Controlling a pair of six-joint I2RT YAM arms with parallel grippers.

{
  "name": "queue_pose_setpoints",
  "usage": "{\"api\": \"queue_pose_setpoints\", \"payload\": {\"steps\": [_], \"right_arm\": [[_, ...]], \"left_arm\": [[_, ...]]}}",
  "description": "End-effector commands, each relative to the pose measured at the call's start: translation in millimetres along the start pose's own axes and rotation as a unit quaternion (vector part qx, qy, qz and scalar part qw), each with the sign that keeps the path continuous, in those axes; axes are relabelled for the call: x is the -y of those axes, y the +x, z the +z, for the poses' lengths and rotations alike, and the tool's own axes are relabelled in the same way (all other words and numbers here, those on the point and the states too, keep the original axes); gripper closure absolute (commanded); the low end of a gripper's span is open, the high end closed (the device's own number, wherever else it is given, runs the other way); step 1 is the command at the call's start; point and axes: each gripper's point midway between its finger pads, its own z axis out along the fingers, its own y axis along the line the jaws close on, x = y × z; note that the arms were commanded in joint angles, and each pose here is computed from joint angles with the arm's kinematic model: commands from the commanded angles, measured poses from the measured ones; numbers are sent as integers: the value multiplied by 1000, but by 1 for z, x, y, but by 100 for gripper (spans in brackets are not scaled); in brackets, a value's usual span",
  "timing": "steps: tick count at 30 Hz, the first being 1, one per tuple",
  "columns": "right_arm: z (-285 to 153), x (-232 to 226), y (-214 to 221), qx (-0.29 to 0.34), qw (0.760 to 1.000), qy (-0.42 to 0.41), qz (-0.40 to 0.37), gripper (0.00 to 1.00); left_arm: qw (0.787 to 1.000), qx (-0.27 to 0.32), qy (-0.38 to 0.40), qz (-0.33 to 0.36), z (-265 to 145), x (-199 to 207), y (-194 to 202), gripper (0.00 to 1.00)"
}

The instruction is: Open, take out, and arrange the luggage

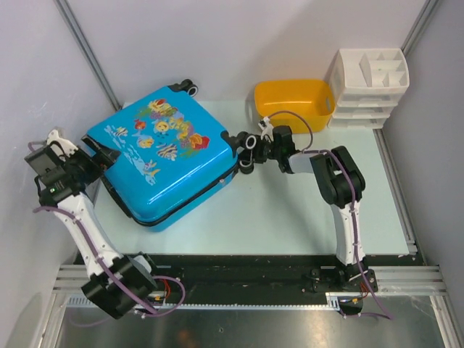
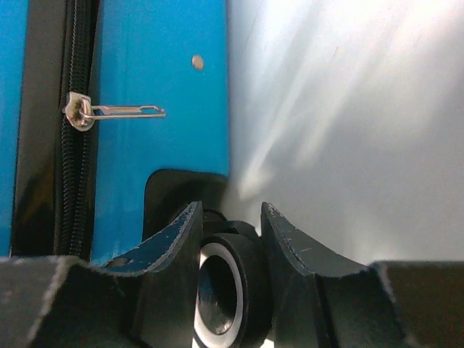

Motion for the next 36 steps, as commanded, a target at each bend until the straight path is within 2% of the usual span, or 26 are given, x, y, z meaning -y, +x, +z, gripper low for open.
{"api": "queue_pose_setpoints", "payload": {"steps": [1,6,9,10,11,13,14,16,17,19,21,26,27,29,30,32,36], "right_arm": [[-26,-59,74,-117,989,-62,65,64],[-53,-95,113,-139,983,-103,62,62],[-69,-122,130,-144,980,-124,55,51],[-72,-125,131,-141,981,-124,50,42],[-76,-124,129,-136,983,-116,48,38],[-86,-125,116,-115,987,-111,17,29],[-90,-119,111,-111,989,-96,13,27],[-105,-114,88,-82,992,-87,-31,22],[-109,-112,81,-73,993,-81,-45,22],[-123,-107,63,-51,993,-70,-77,20],[-132,-104,53,-41,992,-68,-100,19],[-151,-119,40,-25,969,-87,-229,18],[-152,-124,38,-23,966,-91,-241,18],[-154,-141,36,-21,957,-108,-267,17],[-153,-146,36,-21,955,-113,-274,16],[-154,-163,36,-18,950,-134,-282,15],[-158,-188,40,-19,937,-170,-305,11]], "left_arm": [[997,-40,51,-33,22,2,5,5],[994,-67,88,-23,53,0,-4,7],[990,-86,111,-4,82,12,-12,10],[987,-98,125,9,93,24,-9,10],[986,-92,134,24,100,35,-21,11],[983,-118,138,38,129,43,-13,12],[982,-106,144,54,135,53,-28,14],[981,-121,140,57,164,51,-27,17],[981,-105,147,67,169,58,-44,18],[981,-108,144,72,189,50,-49,23],[980,-91,148,94,193,55,-64,22],[974,-37,131,180,167,74,-91,8],[971,-19,129,202,148,87,-97,7],[968,-7,106,227,132,85,-94,5],[966,9,105,236,106,93,-98,4],[967,16,95,237,73,97,-87,4],[971,-14,111,211,17,101,-37,3]]}}
